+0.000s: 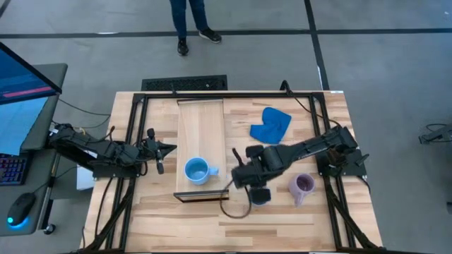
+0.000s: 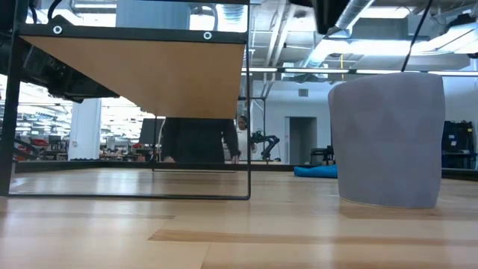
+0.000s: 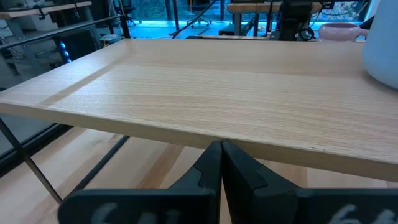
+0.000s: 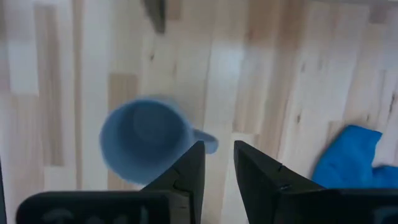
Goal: Stack small to large cups/mugs on shelf
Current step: Put the blue mug on the shelf
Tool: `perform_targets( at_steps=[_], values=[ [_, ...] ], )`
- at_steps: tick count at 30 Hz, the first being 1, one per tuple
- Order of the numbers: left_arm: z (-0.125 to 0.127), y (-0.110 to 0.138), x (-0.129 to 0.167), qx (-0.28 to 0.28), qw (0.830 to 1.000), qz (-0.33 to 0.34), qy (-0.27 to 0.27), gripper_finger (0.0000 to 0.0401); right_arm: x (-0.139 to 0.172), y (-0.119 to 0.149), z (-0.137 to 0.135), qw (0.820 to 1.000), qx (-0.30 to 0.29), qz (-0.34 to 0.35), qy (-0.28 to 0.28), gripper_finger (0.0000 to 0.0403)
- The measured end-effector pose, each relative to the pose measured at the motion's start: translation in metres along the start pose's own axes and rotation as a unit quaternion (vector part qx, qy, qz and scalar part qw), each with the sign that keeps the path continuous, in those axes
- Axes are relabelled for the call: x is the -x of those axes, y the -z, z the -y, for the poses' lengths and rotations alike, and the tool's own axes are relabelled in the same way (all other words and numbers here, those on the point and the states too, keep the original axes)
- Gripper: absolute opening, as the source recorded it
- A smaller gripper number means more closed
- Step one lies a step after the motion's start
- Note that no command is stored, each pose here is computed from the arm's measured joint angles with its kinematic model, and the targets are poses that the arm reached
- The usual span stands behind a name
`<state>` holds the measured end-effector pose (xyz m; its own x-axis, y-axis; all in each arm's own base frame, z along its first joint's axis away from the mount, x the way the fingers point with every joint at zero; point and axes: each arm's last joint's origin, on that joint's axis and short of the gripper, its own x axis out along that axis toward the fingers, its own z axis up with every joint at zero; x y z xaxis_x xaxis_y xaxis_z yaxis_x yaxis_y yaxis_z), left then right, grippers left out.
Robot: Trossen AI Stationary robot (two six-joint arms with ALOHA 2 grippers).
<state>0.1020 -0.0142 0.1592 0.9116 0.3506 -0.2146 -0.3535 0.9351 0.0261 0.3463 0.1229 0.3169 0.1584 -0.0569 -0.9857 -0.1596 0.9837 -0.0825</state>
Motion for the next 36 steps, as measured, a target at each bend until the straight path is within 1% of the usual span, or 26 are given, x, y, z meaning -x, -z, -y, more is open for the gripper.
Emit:
perform_targets(
  at_steps=[6,9,11,15,19,21,31,33,36],
  values=[
    [0.0,0.0,0.0,0.003,1.0,0.0,0.0,0.0,-0.02,0.012,-0.019,0.998,0.047,-0.031,0.015,0.0107],
    [0.0,0.0,0.0,0.02,1.0,0.0,0.0,0.0,-0.038,0.019,-0.023,0.995,0.076,-0.064,0.019,0.0107],
    [0.0,0.0,0.0,0.03,1.0,0.0,0.0,0.0,-0.043,0.021,-0.024,0.993,0.087,-0.075,0.02,0.0107],
    [0.0,0.0,0.0,0.038,0.999,0.0,0.0,0.0,-0.043,0.016,-0.025,0.994,0.102,-0.047,0.014,0.0107],
    [0.0,0.0,0.0,0.038,0.999,0.0,0.0,0.0,-0.044,0.009,-0.026,0.99,0.138,-0.01,0.007,0.0107],
    [0.0,0.0,0.0,0.038,0.999,0.0,0.0,0.0,-0.046,0.007,-0.027,0.989,0.15,-0.009,0.007,0.0107],
    [0.0,0.0,0.0,0.037,0.999,-0.002,0.0,0.0,-0.047,0.005,-0.029,0.988,0.151,0.003,0.002,0.0107],
    [0.0,0.0,0.0,0.037,0.999,-0.003,0.004,0.0,-0.052,0.006,-0.029,0.988,0.151,0.002,0.002,0.0107],
    [0.0,0.0,0.0,0.038,0.999,-0.004,0.009,0.0,-0.066,0.012,-0.029,0.988,0.151,-0.022,0.002,0.0107]
  ],
)
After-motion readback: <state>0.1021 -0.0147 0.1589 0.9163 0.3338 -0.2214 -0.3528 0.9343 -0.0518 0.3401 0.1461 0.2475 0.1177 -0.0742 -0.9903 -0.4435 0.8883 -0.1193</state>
